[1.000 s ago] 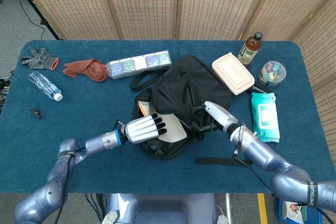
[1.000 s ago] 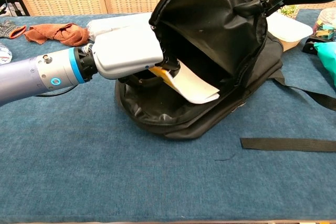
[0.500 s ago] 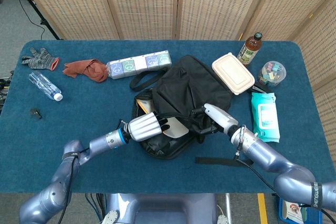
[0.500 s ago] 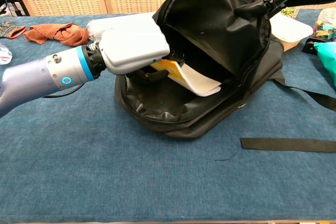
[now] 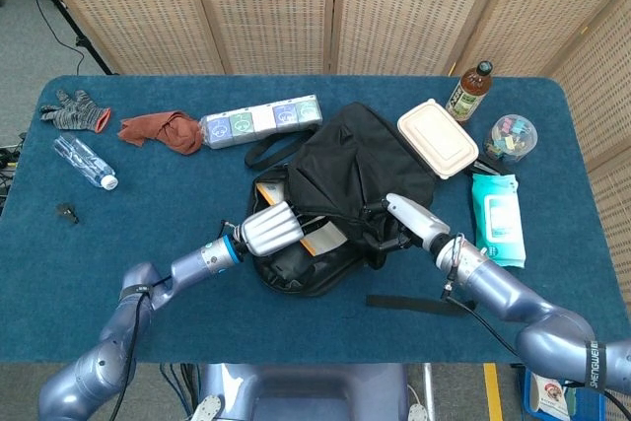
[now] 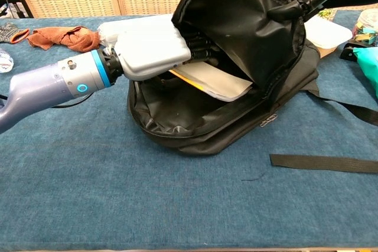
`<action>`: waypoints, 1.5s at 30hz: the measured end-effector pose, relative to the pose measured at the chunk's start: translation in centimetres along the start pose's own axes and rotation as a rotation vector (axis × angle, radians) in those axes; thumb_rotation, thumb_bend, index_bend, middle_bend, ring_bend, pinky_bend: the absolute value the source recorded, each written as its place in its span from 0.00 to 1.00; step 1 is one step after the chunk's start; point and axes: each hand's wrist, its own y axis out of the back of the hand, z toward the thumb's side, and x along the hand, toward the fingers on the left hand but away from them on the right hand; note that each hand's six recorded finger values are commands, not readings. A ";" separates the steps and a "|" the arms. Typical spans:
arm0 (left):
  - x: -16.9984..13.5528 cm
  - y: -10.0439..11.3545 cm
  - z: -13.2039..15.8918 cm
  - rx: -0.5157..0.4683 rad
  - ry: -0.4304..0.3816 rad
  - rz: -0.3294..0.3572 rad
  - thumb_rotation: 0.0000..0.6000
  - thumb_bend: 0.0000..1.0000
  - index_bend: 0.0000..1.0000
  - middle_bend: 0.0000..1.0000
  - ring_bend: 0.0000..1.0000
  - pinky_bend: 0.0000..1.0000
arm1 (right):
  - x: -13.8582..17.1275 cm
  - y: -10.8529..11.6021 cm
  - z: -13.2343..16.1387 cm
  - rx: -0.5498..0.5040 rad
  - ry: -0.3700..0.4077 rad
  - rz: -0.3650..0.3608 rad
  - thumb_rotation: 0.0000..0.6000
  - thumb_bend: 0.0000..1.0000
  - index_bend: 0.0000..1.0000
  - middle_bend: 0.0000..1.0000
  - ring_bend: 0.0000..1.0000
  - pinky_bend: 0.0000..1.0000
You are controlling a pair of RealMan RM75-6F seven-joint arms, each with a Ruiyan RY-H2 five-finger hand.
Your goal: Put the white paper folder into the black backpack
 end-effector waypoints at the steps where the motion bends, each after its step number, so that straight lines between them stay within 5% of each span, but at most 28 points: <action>1: -0.2 0.1 -0.1 -0.009 -0.002 0.007 1.00 0.23 0.03 0.00 0.00 0.24 | 0.0 0.1 -0.1 0.001 -0.002 -0.003 1.00 0.62 0.59 0.66 0.50 0.55; 6: -1.5 1.4 -0.5 -0.053 -0.014 0.066 1.00 0.15 0.00 0.00 0.00 0.21 | -0.4 0.2 -0.8 0.007 -0.015 -0.016 1.00 0.62 0.59 0.66 0.50 0.55; 15: -4.8 4.5 -2.4 -0.154 -0.017 0.209 1.00 0.14 0.00 0.00 0.00 0.21 | -1.3 0.0 -1.7 0.010 -0.043 -0.031 1.00 0.62 0.59 0.66 0.50 0.55; 23: -8.6 7.8 -7.0 -0.213 0.077 0.342 1.00 0.14 0.00 0.00 0.00 0.21 | -1.6 -1.6 -1.5 0.008 -0.050 0.003 1.00 0.62 0.59 0.66 0.50 0.55; 32: -12.0 8.6 -11.0 -0.199 0.219 0.356 1.00 0.14 0.00 0.00 0.00 0.21 | -1.5 -6.3 0.7 0.033 0.009 0.110 1.00 0.62 0.59 0.66 0.50 0.53; 36: -13.8 8.4 -12.6 -0.192 0.293 0.335 1.00 0.14 0.00 0.00 0.00 0.21 | -1.9 -9.0 1.0 0.032 0.026 0.152 1.00 0.62 0.54 0.58 0.42 0.40; 38: -14.5 8.4 -13.1 -0.194 0.317 0.327 1.00 0.14 0.00 0.00 0.00 0.21 | -2.1 -10.3 1.0 0.031 0.031 0.169 1.00 0.53 0.43 0.43 0.29 0.26; 41: -15.4 8.3 -13.6 -0.197 0.349 0.322 1.00 0.14 0.00 0.00 0.00 0.21 | -2.4 -12.7 0.6 0.030 0.028 0.211 1.00 0.15 0.17 0.12 0.04 0.04; 45: -16.5 8.0 -14.0 -0.210 0.386 0.313 1.00 0.14 0.00 0.00 0.00 0.21 | -2.3 -15.0 -0.1 0.037 0.010 0.286 1.00 0.00 0.00 0.00 0.00 0.00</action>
